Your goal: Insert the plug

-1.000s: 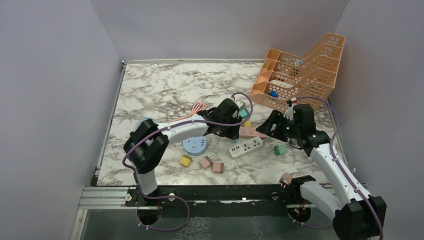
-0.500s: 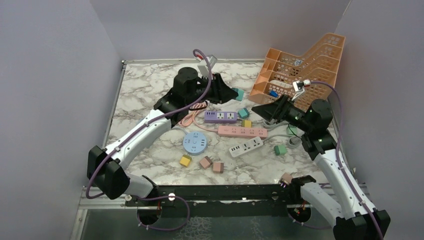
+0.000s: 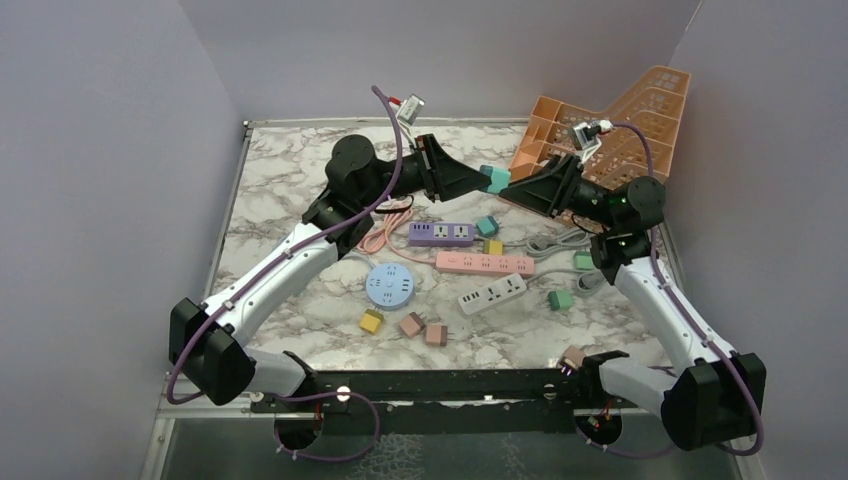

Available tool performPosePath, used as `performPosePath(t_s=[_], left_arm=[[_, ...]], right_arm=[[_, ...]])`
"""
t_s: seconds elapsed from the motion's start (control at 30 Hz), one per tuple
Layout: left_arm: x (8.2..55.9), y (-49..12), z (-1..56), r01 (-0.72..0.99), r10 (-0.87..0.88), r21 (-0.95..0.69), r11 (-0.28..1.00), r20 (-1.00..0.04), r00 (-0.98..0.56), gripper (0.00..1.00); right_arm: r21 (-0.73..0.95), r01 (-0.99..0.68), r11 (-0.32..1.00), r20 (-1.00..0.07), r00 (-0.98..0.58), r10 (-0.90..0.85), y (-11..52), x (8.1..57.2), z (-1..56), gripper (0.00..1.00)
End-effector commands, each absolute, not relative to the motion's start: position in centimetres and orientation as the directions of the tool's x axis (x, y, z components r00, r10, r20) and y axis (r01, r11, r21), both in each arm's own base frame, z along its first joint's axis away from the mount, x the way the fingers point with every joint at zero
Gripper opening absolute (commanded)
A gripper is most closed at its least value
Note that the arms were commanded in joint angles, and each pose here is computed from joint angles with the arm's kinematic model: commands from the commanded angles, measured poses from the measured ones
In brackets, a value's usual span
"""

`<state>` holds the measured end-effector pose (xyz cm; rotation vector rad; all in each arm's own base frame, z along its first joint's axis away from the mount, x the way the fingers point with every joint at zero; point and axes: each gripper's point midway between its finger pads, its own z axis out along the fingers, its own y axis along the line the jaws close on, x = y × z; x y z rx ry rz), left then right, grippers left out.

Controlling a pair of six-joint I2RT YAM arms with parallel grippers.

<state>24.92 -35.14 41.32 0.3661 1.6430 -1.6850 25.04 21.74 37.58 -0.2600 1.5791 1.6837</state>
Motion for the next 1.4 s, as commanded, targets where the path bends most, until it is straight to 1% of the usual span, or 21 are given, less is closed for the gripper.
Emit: performPosePath(t_s=[0.0,0.2,0.33,0.57,0.6,0.67,0.73,0.77,0.8,0.83,0.87,0.93,1.0,1.03,1.1,1.17,1.27,1.3,1.37], left_arm=[[23.8,-35.1,43.1,0.699,-0.300,-0.715,0.011,-0.669,-0.680,0.25],[24.1,-35.3,42.5,0.696,-0.301,-0.718,0.016,-0.668,-0.681,0.25],[24.3,-35.4,42.0,0.692,-0.302,-0.722,0.025,-0.665,-0.683,0.25],[24.7,-35.4,41.1,0.689,-0.304,-0.724,0.046,-0.667,-0.680,0.25],[24.7,-35.4,41.0,0.688,-0.305,-0.724,0.047,-0.666,-0.680,0.25],[24.7,-35.4,40.7,0.685,-0.305,-0.727,0.053,-0.665,-0.682,0.25],[24.7,-35.3,40.5,0.685,-0.309,-0.727,0.059,-0.665,-0.680,0.25],[24.8,-35.2,40.3,0.682,-0.313,-0.728,0.066,-0.665,-0.679,0.28],[24.8,-35.1,40.1,0.680,-0.321,-0.729,0.075,-0.664,-0.676,0.33],[25.0,-34.8,39.9,0.675,-0.334,-0.732,0.089,-0.661,-0.672,0.40],[25.4,-34.5,39.5,0.664,-0.354,-0.739,0.114,-0.655,-0.668,0.49],[26.5,-33.4,38.1,0.627,-0.397,-0.756,0.187,-0.642,-0.656,0.61],[27.8,-32.0,35.7,0.576,-0.424,-0.757,0.309,-0.652,-0.629,0.70],[28.5,-31.1,34.0,0.528,-0.432,-0.754,0.390,-0.657,-0.618,0.75],[30.1,-28.4,30.7,0.407,-0.446,-0.716,0.567,-0.682,-0.579,0.81],[30.7,-25.8,28.2,0.304,-0.433,-0.658,0.689,-0.710,-0.555,0.87],[30.4,-23.0,26.4,0.236,-0.388,-0.573,0.785,-0.752,-0.533,0.97],[30.3,-22.2,26.1,0.214,-0.381,-0.553,0.806,-0.760,-0.527,0.99],[30.0,-21.0,26.0,0.190,-0.365,-0.516,0.835,-0.779,-0.511,0.99]], right_arm=[[0.708,-0.706,-0.022,-0.650,-0.663,0.372,21.9,23.0,40.2,0.60],[0.743,-0.668,-0.044,-0.611,-0.704,0.361,23.0,23.7,39.8,0.54],[0.741,-0.669,-0.051,-0.610,-0.703,0.367,23.4,24.1,40.1,0.49],[0.733,-0.678,-0.049,-0.609,-0.687,0.397,23.5,25.0,40.5,0.43],[0.732,-0.679,-0.047,-0.608,-0.684,0.403,23.5,25.1,40.5,0.41],[0.729,-0.683,-0.041,-0.607,-0.673,0.422,23.4,25.4,40.7,0.33],[0.729,-0.684,-0.034,-0.606,-0.668,0.432,23.4,25.6,40.5,0.18],[0.723,-0.690,-0.029,-0.613,-0.661,0.433,23.4,25.6,40.4,0.11],[0.713,-0.701,-0.021,-0.625,-0.649,0.433,23.4,25.7,40.3,0.04],[0.703,-0.711,-0.009,-0.639,-0.637,0.432,23.3,25.7,40.1,0.01],[0.688,-0.726,0.011,-0.659,-0.618,0.429,23.4,25.8,39.7,0.01],[0.675,-0.733,0.089,-0.698,-0.594,0.399,23.4,26.5,37.8,0.01],[0.637,-0.745,0.200,-0.760,-0.562,0.327,23.4,27.6,35.5,0.01],[0.600,-0.757,0.258,-0.797,-0.535,0.282,23.3,28.2,34.4,0.01],[0.553,-0.741,0.380,-0.831,-0.518,0.201,22.7,29.8,31.9,0.01],[0.480,-0.730,0.487,-0.861,-0.500,0.098,21.8,30.8,29.4,0.01],[0.368,-0.709,0.602,-0.872,-0.488,-0.042,20.1,32.1,26.0,0.01],[0.334,-0.700,0.631,-0.867,-0.491,-0.085,19.5,32.4,25.0,0.01],[0.267,-0.711,0.650,-0.863,-0.477,-0.168,18.8,32.5,23.6,0.01]])
